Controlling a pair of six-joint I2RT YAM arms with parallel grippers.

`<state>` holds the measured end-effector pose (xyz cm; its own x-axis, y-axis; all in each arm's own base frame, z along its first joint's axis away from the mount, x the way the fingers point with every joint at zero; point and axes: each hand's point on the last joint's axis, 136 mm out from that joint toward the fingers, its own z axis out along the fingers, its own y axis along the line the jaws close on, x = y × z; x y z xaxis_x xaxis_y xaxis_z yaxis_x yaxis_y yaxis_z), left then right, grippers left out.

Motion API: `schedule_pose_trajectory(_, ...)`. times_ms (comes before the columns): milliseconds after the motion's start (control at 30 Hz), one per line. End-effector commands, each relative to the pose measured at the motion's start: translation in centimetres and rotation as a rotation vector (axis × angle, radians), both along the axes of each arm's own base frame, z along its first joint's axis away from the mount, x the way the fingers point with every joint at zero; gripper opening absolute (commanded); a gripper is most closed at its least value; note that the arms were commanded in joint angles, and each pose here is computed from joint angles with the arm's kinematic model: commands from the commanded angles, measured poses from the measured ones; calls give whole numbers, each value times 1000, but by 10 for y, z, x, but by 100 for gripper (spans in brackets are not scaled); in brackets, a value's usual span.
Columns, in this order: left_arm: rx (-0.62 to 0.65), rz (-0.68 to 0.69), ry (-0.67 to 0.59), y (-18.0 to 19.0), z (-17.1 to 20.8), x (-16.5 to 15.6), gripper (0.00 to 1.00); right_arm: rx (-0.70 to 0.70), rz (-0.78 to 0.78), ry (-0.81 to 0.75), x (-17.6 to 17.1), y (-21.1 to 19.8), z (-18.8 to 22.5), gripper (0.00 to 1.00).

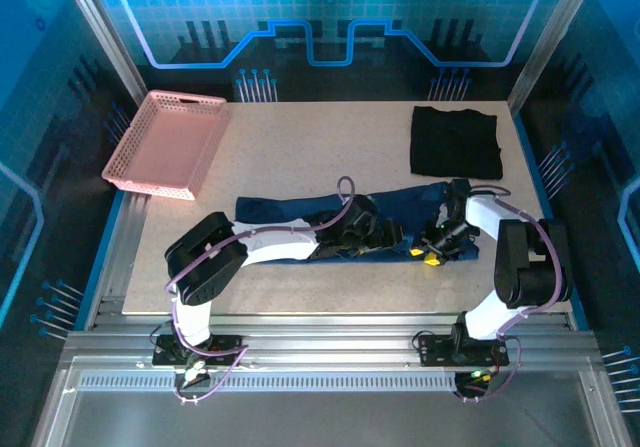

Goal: Fold and stack the t-shirts

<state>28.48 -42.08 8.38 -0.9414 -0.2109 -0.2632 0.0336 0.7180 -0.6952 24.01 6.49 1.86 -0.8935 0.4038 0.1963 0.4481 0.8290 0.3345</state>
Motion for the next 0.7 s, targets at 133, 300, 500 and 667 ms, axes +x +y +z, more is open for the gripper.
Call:
schedule_pose_trajectory(133, 7, 9, 25, 1, -6, 1, 83, 24, 25, 18, -4, 7, 12, 39)
schedule_pose_trajectory(300, 11, 9, 28, 3, -7, -1, 83, 6, 42, 49, -24, 0, 28, 44)
schedule_pose_trajectory(500, 16, 13, 29, 7, -8, 0, 83, 53, 23, -19, -14, 8, 40, 45)
schedule_pose_trajectory(667, 21, 17, 26, 9, -7, 2, 83, 85, 11, -2, -5, 13, 26, 40)
